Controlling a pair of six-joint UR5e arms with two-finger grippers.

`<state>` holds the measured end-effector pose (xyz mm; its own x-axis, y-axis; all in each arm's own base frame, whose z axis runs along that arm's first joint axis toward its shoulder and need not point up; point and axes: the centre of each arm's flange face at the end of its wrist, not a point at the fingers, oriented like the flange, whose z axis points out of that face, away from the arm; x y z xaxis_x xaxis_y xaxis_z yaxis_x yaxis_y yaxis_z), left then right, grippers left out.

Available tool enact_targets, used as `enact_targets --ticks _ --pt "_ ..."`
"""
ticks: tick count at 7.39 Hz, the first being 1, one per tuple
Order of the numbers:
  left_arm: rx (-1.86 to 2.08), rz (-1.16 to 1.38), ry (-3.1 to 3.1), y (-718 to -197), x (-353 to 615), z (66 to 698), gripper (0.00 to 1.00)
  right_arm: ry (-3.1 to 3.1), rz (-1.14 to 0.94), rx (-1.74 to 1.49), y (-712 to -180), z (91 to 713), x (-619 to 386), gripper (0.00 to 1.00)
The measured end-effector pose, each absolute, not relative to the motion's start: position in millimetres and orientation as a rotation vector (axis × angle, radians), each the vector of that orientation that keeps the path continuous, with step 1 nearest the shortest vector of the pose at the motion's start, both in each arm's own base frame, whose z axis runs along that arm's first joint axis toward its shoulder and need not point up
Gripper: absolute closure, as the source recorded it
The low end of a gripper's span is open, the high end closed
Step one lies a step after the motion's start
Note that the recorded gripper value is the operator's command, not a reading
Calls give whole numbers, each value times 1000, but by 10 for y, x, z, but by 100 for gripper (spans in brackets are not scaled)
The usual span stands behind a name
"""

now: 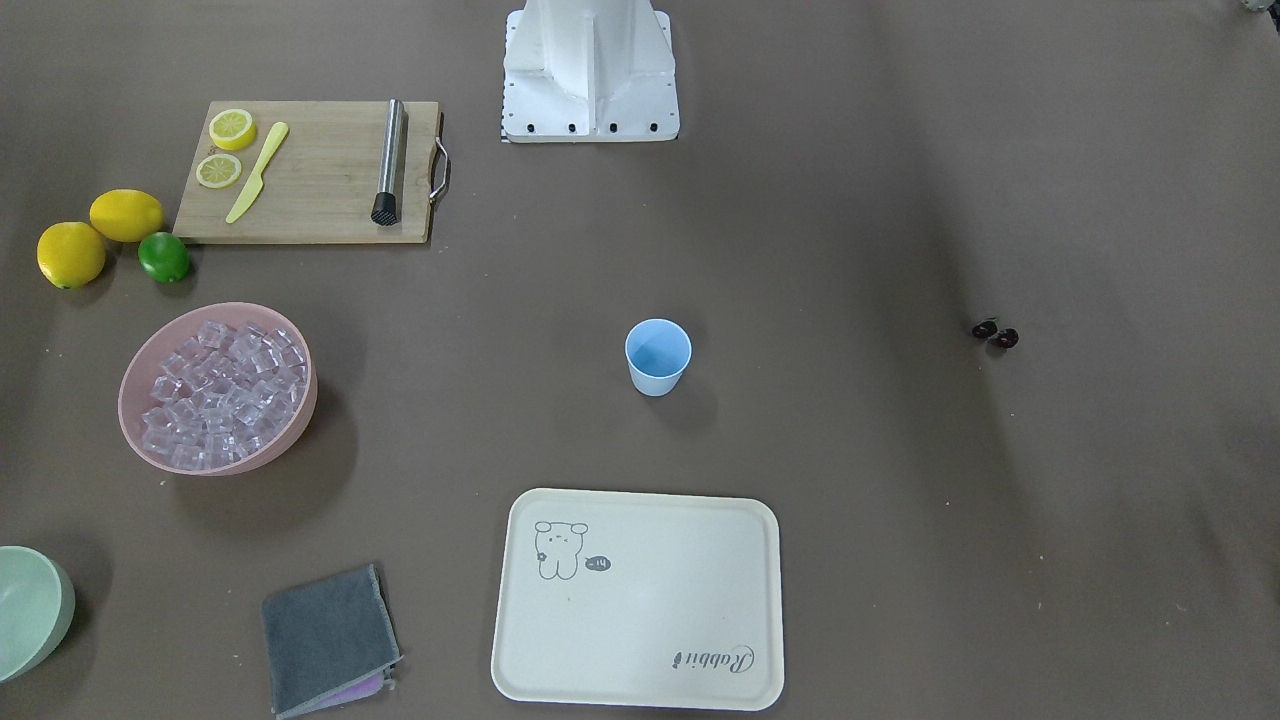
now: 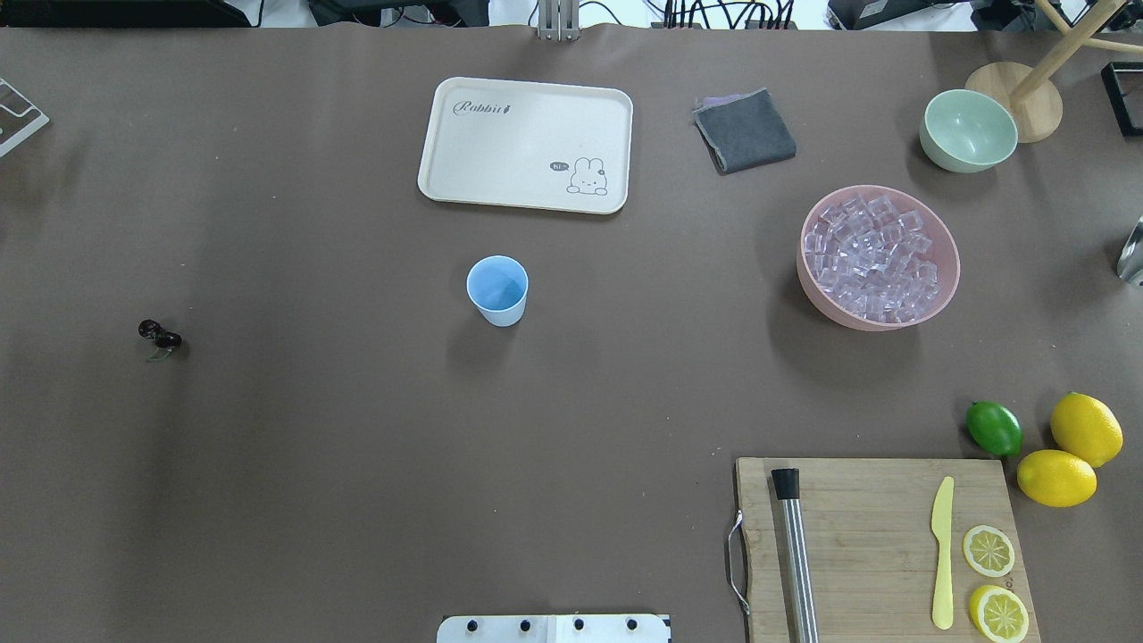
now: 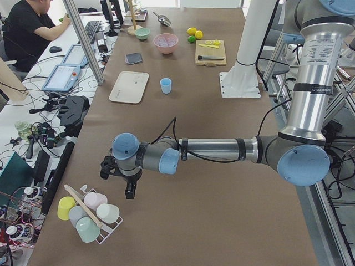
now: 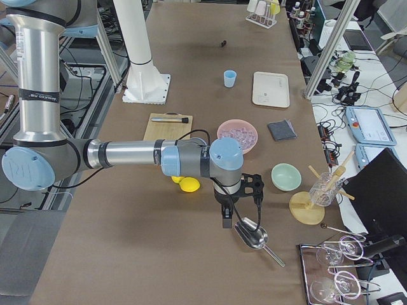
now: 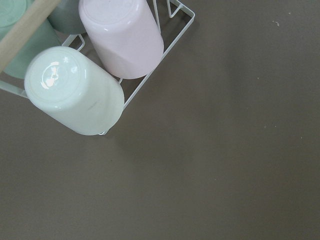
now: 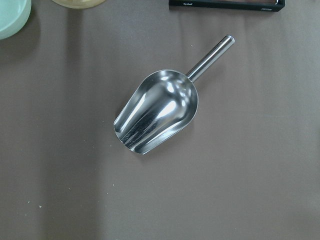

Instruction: Put ice and cherries in cup

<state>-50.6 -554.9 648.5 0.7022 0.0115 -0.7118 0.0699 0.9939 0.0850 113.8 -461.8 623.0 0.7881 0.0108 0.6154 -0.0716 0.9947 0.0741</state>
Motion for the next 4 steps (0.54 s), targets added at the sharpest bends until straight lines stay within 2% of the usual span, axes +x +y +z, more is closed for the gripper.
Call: enact_targets --ticks 4 --pt "116 -25 796 -5556 -494 6467 2 -670 36 113 -4639 6114 1104 0"
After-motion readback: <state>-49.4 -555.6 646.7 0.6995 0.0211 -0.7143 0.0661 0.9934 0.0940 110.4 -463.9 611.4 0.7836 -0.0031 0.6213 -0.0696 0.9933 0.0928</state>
